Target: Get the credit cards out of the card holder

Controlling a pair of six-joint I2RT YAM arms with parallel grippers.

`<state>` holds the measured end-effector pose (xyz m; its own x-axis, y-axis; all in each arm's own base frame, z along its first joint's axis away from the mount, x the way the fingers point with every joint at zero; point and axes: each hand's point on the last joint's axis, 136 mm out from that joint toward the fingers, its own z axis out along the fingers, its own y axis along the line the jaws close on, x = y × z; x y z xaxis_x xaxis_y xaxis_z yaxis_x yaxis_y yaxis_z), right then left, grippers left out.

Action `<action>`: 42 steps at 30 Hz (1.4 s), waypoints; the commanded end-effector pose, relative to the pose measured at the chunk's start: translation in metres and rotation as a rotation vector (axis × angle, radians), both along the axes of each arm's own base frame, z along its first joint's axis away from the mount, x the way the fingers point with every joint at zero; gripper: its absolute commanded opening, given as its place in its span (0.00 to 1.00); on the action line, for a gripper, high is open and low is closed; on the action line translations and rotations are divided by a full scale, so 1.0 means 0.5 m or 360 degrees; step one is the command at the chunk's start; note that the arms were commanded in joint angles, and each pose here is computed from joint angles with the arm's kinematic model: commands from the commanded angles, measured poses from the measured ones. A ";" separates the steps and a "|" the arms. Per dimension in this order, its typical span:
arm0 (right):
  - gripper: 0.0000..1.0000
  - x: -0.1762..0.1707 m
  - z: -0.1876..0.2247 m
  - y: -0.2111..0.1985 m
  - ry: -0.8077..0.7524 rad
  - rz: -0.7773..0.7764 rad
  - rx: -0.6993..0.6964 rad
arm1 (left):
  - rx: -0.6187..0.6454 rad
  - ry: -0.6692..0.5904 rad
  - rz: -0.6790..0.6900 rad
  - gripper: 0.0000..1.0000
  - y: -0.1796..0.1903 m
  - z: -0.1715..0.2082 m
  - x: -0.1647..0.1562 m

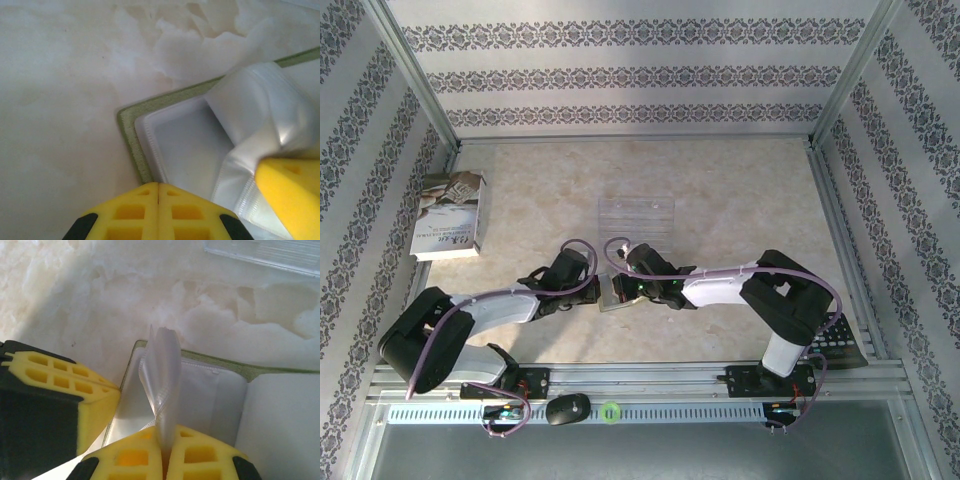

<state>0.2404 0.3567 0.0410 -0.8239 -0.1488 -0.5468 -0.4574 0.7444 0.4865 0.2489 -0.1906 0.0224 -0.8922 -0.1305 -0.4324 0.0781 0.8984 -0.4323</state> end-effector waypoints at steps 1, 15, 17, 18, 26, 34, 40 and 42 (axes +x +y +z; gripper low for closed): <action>0.01 -0.010 0.014 -0.009 0.0012 -0.0021 0.0032 | -0.0042 -0.0078 0.0035 0.00 -0.018 0.023 0.032; 0.38 0.007 -0.027 -0.132 0.0004 -0.0376 -0.0373 | -0.0049 -0.0061 -0.0006 0.00 -0.034 0.029 0.027; 0.38 0.007 -0.032 -0.148 0.0003 -0.0421 -0.0408 | -0.0051 -0.0077 -0.0007 0.00 -0.035 0.039 0.028; 0.38 0.007 -0.033 -0.155 -0.0003 -0.0442 -0.0413 | -0.0053 -0.0089 -0.0010 0.00 -0.034 0.045 0.028; 0.39 0.006 -0.035 -0.171 -0.0022 -0.0502 -0.0428 | -0.0083 -0.0124 -0.0050 0.00 -0.048 0.076 0.030; 0.39 0.007 -0.046 -0.178 -0.0017 -0.0537 -0.0464 | -0.0098 -0.0159 -0.0097 0.00 -0.075 0.102 0.031; 0.39 0.008 -0.047 -0.176 -0.0019 -0.0533 -0.0457 | -0.0094 -0.0067 -0.0147 0.05 -0.092 0.067 0.017; 0.39 0.008 -0.048 -0.174 -0.0015 -0.0534 -0.0450 | -0.0098 -0.0040 -0.0159 0.05 -0.100 0.055 0.015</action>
<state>0.2477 0.2821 0.0276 -0.8431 -0.0123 -0.5376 -0.1985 0.9363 0.2898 0.2607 -0.2303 0.0535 -0.8767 -0.0945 -0.4716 0.1616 0.8656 -0.4739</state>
